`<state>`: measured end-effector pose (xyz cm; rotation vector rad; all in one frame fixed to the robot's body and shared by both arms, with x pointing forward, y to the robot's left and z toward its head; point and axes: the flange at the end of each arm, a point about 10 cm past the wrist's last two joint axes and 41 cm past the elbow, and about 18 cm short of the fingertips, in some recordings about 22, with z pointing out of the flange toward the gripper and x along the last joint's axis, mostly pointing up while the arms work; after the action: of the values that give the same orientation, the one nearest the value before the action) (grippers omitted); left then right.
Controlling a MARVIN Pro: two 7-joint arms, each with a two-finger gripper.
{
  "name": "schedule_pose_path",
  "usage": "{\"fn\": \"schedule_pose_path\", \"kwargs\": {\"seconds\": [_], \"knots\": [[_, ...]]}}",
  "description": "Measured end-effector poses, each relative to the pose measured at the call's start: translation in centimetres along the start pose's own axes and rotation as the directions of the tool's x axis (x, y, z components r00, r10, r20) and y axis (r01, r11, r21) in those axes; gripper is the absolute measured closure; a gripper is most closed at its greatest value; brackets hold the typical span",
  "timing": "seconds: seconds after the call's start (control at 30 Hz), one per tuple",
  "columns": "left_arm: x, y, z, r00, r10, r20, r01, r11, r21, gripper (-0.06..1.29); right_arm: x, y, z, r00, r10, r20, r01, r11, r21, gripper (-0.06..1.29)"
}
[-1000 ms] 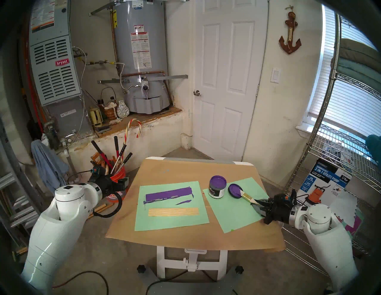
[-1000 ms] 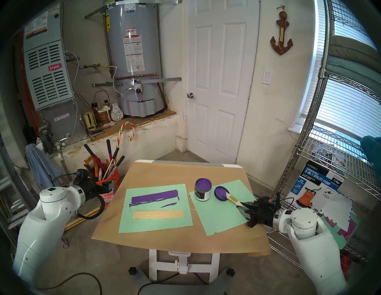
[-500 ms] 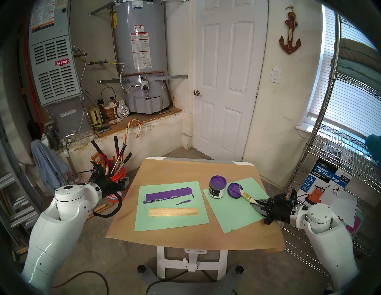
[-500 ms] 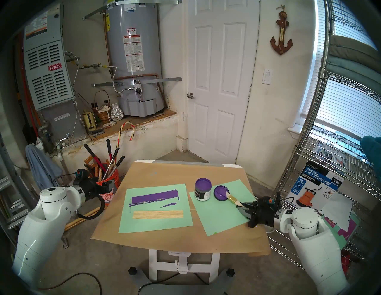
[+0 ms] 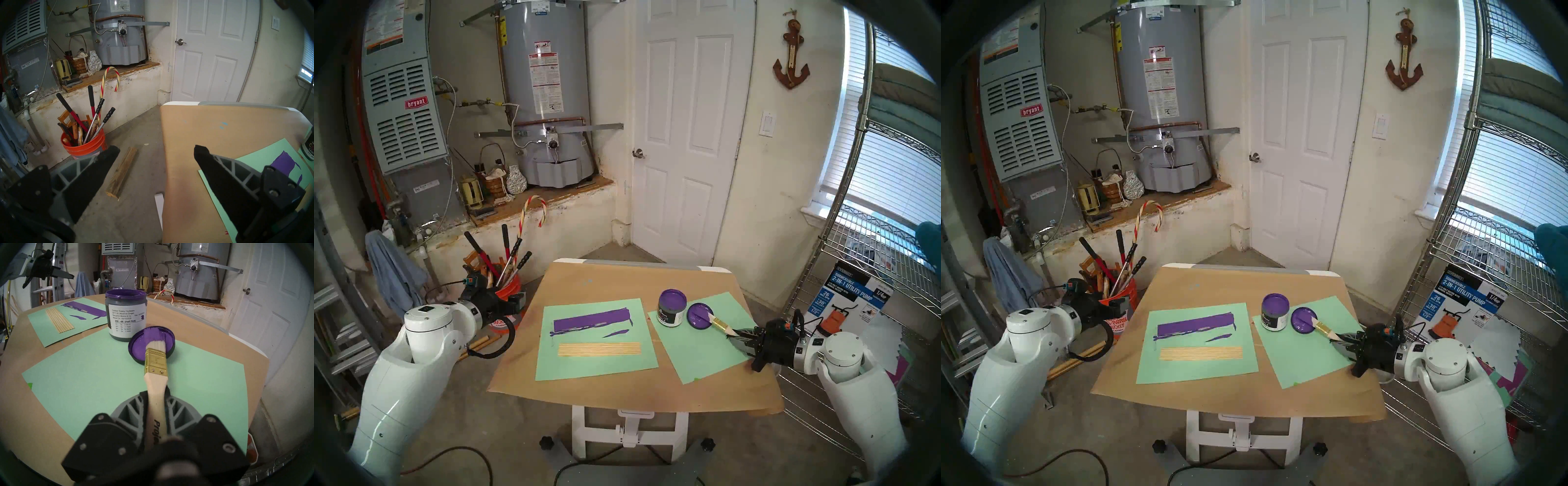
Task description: Pick up brush, dip the brush into paint, and paint the wood
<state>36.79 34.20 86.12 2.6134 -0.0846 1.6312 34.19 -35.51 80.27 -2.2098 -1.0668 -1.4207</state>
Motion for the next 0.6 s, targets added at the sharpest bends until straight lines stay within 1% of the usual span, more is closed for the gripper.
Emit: {"fn": "schedule_pose_path", "kwargs": {"seconds": [0.37,0.47,0.6], "knots": [[0.0,0.0,0.0,1.0,0.0,0.0,0.0,1.0,0.0,-0.02,1.0,0.5,-0.4,0.999,-0.046,-0.012,0.047,0.999,0.025,1.06],[0.0,0.0,0.0,1.0,0.0,0.0,0.0,1.0,0.0,-0.02,1.2,0.5,-0.5,0.997,-0.074,-0.013,0.075,0.997,0.023,1.11],[0.0,0.0,0.0,1.0,0.0,0.0,0.0,1.0,0.0,-0.02,1.3,0.6,-0.5,0.992,-0.124,-0.017,0.125,0.992,0.013,1.11]]}}
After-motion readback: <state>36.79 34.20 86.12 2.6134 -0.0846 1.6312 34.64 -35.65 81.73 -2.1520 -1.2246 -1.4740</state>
